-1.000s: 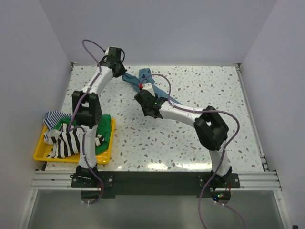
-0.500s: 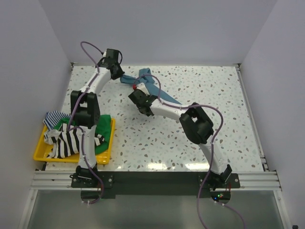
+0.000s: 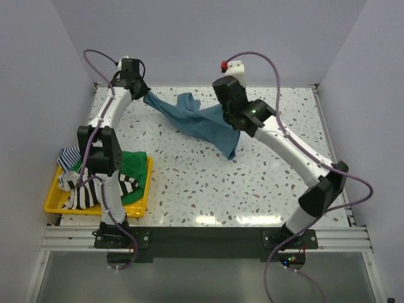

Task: Fold and stack the tank tops
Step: Flatten the tank top out

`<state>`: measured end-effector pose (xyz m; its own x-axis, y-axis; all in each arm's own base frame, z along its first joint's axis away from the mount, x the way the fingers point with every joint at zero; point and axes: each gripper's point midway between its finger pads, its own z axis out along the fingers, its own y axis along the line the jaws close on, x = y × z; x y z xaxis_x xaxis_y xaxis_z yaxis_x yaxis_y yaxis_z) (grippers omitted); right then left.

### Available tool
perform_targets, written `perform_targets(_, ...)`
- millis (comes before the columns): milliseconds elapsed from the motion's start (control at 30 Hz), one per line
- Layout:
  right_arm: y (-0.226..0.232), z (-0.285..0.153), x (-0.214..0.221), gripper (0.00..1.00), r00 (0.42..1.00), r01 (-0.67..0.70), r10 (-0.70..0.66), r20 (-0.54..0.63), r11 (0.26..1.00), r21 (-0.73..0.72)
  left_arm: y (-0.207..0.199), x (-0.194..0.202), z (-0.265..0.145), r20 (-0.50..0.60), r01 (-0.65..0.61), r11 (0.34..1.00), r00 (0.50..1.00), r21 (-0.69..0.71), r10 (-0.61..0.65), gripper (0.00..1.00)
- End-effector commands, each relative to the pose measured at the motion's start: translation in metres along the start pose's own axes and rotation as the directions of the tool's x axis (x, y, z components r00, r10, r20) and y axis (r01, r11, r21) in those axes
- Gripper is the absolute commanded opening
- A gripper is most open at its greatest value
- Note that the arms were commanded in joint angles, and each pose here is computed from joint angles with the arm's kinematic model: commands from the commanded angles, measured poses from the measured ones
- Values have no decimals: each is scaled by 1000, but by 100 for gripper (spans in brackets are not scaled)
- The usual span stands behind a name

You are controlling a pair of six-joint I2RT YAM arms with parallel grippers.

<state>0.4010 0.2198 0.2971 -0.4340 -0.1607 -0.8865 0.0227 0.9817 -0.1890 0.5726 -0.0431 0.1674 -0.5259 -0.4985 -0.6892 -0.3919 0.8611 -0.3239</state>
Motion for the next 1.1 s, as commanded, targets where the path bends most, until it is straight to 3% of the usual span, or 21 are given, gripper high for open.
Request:
perform_targets(0, -45, -12, 0, 0, 1000, -28, 29, -11, 996, 86, 0, -46, -34, 126, -4, 1000, 992, 30, 0, 0)
perform_targets(133, -78, 6, 24, 0, 994, -67, 78, -79, 988, 137, 6, -53, -34, 128, 2, 1000, 992, 27, -6, 0)
perform_targets(333, -103, 66, 116, 0, 937, -130, 184, -297, 972, 193, -3, -70, -15, 119, -6, 999, 993, 48, 0, 0)
perform_targets(400, -103, 90, 149, 9, 901, -135, 210, -380, 967, 216, -6, -64, 4, 86, -13, 997, 996, 72, 7, 0)
perform_targets(433, -104, 99, 158, 21, 889, -140, 224, -399, 963, 229, -16, -69, 10, 87, -11, 994, 996, 106, 2, 1)
perform_targets(500, -102, 117, 181, 34, 855, -142, 238, -461, 962, 234, -31, -72, 12, 85, -7, 985, 996, 175, -8, 9)
perform_targets(600, -95, 117, 164, 53, 875, -188, 258, -409, 961, 203, -40, -74, 13, 94, -3, 975, 995, 222, -18, 21)
perform_targets(700, -91, 103, 151, 61, 918, -108, 178, -353, 972, 211, -38, -74, 10, 105, -5, 976, 994, 220, -18, 39)
perform_targets(800, -60, 95, 144, 54, 944, -45, 83, -320, 991, 126, -35, -72, 5, 106, -2, 977, 994, 214, -22, 46)
perform_targets(900, -24, 95, 154, 45, 952, 20, -9, -306, 999, 30, -35, -67, -4, 94, 25, 976, 995, 216, -46, 47)
perform_targets(1000, 1, 110, 171, 35, 935, 82, -87, -344, 996, -30, -43, -42, -22, 69, 44, 973, 996, 228, -61, 45)
perform_targets(1033, 7, 115, 167, 33, 934, 93, -102, -344, 995, -44, -34, -15, -17, 33, 53, 981, 998, 186, -60, 45)
perform_targets(1067, 11, 124, 180, 32, 922, 115, -124, -368, 992, -46, -44, -19, -36, 67, 48, 976, 996, 214, -64, 43)
